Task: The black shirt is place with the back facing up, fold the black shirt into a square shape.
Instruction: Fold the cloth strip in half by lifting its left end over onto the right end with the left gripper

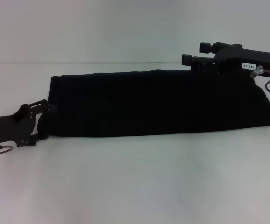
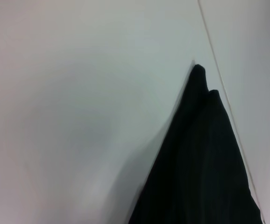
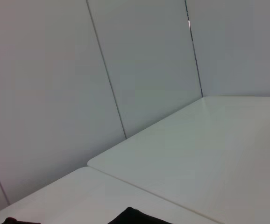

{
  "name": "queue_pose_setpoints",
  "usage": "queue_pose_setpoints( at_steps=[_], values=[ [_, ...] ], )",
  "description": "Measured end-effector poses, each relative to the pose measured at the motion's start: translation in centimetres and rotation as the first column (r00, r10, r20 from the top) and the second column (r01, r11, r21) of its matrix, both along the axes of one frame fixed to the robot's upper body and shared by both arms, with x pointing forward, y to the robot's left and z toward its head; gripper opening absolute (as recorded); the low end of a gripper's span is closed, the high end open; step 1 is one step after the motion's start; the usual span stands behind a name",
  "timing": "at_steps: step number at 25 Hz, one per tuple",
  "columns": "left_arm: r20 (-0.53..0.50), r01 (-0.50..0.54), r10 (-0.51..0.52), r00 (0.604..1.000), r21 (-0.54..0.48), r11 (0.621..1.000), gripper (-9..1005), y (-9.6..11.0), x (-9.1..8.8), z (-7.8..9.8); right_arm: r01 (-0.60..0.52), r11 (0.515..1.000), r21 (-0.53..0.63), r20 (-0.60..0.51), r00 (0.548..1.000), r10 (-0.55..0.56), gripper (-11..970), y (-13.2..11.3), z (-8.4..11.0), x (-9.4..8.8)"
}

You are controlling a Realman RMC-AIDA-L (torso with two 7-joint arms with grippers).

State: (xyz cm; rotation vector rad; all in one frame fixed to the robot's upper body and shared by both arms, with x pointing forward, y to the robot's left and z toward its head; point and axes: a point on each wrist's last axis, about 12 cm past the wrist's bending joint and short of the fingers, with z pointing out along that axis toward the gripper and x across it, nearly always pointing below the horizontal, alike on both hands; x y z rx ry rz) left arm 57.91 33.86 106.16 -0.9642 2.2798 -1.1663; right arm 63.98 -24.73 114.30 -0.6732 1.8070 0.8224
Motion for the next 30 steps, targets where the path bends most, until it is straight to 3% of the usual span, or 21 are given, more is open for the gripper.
queue_pose_setpoints(
  at_steps=[20, 30],
  values=[
    [-0.018, 0.033, -0.034, 0.999, -0.051, 0.998, 949, -0.37, -0.89, -0.23, -0.002, 1.000, 0.002, -0.001, 1.000, 0.002, 926, 0.08, 0.10, 0.06],
    [-0.013, -0.009, 0.009, 1.000, -0.014, 1.000, 950, 0.10, -0.59, -0.50, -0.007, 1.000, 0.002, 0.005, 1.000, 0.007, 926, 0.28, 0.20, 0.13]
  ],
)
